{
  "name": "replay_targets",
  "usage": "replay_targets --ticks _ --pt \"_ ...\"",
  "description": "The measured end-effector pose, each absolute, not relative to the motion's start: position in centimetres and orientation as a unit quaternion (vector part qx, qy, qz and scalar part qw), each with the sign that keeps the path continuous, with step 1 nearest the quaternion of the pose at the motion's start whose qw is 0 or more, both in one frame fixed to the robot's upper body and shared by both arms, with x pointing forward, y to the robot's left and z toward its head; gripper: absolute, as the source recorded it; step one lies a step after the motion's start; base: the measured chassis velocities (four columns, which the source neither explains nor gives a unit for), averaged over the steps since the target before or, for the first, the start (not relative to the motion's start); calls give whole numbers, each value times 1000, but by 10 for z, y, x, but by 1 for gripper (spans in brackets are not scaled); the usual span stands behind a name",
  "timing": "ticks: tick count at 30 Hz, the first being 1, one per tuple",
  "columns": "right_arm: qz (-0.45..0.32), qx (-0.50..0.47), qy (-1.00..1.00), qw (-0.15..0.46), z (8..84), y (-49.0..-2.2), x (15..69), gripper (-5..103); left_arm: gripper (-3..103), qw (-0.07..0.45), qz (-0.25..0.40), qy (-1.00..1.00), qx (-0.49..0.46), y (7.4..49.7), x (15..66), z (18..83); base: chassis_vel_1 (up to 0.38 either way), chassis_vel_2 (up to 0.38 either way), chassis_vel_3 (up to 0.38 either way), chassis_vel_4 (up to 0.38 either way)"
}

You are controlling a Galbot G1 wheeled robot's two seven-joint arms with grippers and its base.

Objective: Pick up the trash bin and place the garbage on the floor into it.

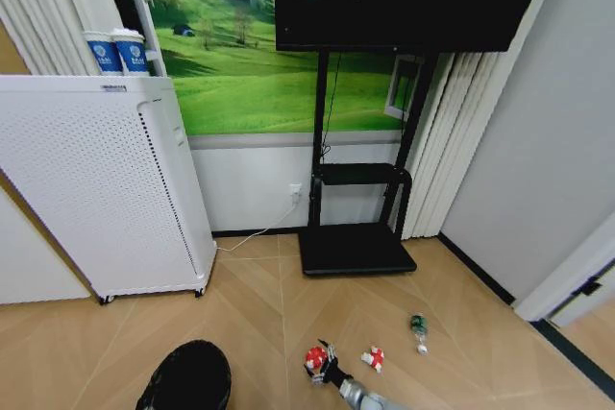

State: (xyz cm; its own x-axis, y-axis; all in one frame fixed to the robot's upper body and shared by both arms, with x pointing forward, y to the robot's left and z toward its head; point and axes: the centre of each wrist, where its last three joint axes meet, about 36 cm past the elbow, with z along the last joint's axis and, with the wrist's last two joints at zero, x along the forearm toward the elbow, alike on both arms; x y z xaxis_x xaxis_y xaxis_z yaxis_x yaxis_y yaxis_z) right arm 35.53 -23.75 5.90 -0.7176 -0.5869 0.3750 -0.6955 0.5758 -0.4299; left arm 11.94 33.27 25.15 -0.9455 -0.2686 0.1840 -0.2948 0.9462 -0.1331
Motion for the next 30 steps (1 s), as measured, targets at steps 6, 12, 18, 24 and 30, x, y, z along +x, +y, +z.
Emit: replay_targets --ticks 6,12,18,24,30 --pt "306 359 -877 91 53 -239 352 100 9 83 80 -983 145 333 119 250 0 0 0 0" --pt "304 363 -876 95 50 -246 340 100 9 83 81 -983 145 334 117 250 0 0 0 0" --pt "316 366 -870 99 46 -253 333 100 9 83 81 -983 145 334 115 249 0 0 0 0" --pt "322 366 -867 100 45 -250 339 100 9 83 81 -983 144 333 113 247 0 0 0 0" --pt "331 367 -863 106 43 -250 339 100 9 82 81 -983 145 334 110 248 0 0 0 0"
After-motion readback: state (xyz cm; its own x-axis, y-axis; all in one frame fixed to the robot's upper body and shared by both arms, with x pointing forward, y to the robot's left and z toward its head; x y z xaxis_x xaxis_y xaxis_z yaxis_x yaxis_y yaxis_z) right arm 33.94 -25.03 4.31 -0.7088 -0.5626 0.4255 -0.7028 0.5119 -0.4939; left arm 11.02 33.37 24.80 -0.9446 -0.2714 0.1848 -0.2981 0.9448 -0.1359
